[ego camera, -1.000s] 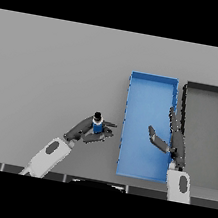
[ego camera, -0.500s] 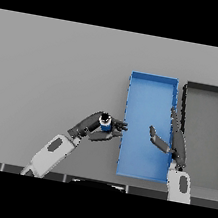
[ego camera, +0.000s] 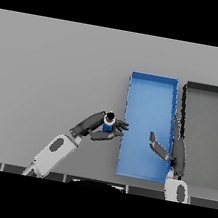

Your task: Pick up the blue pipe and place it into the blue bin.

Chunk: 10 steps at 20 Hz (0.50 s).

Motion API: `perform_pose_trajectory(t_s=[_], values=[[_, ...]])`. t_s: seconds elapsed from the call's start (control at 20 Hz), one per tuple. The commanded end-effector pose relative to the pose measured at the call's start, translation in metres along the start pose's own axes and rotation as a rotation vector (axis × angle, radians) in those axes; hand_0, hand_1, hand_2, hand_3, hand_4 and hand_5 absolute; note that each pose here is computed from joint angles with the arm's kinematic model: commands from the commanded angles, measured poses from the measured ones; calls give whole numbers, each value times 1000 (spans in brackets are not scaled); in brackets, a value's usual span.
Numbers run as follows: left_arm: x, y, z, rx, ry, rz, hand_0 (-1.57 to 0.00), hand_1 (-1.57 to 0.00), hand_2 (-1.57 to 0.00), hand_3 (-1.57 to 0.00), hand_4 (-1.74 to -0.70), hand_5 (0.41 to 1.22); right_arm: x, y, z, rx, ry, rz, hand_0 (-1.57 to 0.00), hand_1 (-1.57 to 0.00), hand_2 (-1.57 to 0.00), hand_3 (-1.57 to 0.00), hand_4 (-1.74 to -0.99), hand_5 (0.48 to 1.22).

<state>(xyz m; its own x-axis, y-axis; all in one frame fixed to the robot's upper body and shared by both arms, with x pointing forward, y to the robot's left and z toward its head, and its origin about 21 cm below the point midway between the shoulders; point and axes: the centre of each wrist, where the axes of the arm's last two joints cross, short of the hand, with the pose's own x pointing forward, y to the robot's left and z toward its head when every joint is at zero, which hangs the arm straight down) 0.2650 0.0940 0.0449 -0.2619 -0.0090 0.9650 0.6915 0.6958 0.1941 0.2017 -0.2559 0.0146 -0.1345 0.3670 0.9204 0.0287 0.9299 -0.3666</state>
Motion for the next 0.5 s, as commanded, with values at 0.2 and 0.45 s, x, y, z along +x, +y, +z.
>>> perform_pose_trajectory(t_s=[0.2,0.45], values=[[1,0,-1,-19,-9,10,-1571,-1571,-1571,-1571,-1467,1221,28,-11,-5,125,-126,-229,1,-22,-89,-1,-1202,624],[4,2,3,-23,-18,11,-1571,-1571,-1571,-1571,-1467,1221,81,-31,-30,428,-194,-290,1,-14,-111,0,-1237,577]])
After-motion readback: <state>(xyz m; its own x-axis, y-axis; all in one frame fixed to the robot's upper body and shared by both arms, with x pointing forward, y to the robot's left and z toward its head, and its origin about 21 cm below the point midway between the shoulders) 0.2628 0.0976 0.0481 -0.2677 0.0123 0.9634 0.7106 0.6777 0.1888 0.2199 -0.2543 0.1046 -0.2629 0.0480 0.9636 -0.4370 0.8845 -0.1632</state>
